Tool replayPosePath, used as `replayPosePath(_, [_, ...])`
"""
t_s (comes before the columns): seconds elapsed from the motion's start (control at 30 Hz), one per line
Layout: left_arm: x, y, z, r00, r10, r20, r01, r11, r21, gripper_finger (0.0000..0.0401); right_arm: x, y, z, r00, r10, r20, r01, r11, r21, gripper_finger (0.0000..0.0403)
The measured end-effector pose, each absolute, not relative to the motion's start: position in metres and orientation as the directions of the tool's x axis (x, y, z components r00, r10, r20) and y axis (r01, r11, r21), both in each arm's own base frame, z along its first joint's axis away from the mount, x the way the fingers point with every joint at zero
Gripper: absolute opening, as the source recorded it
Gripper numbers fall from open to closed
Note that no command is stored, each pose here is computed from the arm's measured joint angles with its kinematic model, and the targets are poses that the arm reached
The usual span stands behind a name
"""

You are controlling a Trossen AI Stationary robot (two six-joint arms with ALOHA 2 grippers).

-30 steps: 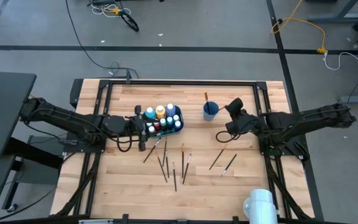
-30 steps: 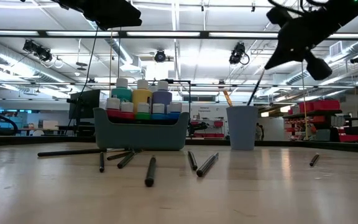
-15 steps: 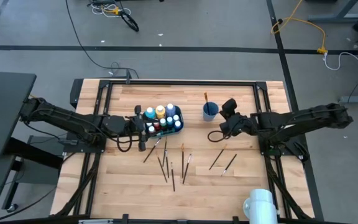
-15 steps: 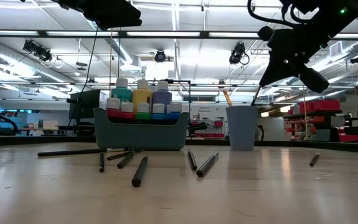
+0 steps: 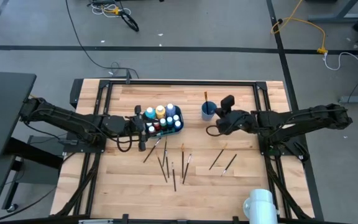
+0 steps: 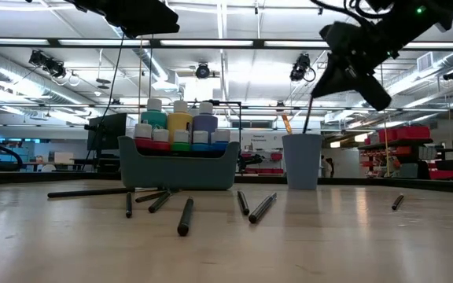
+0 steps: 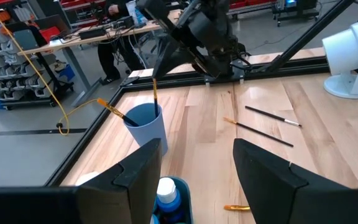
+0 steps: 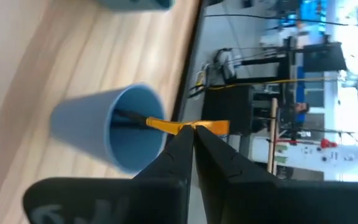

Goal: Pick & Place Paint Supplies
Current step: Put the orange paint brush into the blue cup, then put the silver paint brush into the blue cup

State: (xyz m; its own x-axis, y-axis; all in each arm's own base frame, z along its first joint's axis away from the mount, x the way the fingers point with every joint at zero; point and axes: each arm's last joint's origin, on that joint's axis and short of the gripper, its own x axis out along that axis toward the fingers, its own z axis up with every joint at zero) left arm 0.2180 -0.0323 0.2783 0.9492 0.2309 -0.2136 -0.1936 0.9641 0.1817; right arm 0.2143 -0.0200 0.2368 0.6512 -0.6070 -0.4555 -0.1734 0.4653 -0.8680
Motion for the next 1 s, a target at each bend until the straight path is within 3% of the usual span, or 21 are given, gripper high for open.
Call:
replayPosePath(0.2, [0.218, -0.032, 0.278, 0.949, 0.231, -0.214, -0.194, 0.964, 0.182, 0.021, 0.218, -0.02, 0.243, 0.685, -0.611, -0.397, 0.001, 0.545, -0.838, 0.0021])
replayPosePath(0.53, [0.218, -0.032, 0.278, 0.949, 0.231, -0.214, -0.194, 0.964, 0.181, 0.021, 0.217, -0.028, 0.237, 0.644, -0.626, -0.44, 0.142, 0.663, -0.735, 0.0025])
replayPosePath(0.8, [0.218, -0.032, 0.278, 0.949, 0.231, -0.214, -0.194, 0.964, 0.181, 0.021, 0.224, -0.032, 0.227, 0.666, -0.553, -0.501, 0.116, 0.74, -0.663, 0.0072])
replayPosePath(1.0, [0.218, -0.032, 0.278, 0.949, 0.231, -0.214, -0.194, 0.964, 0.181, 0.021, 0.237, -0.031, 0.241, 0.774, -0.525, -0.354, 0.25, 0.767, -0.591, 0.0108])
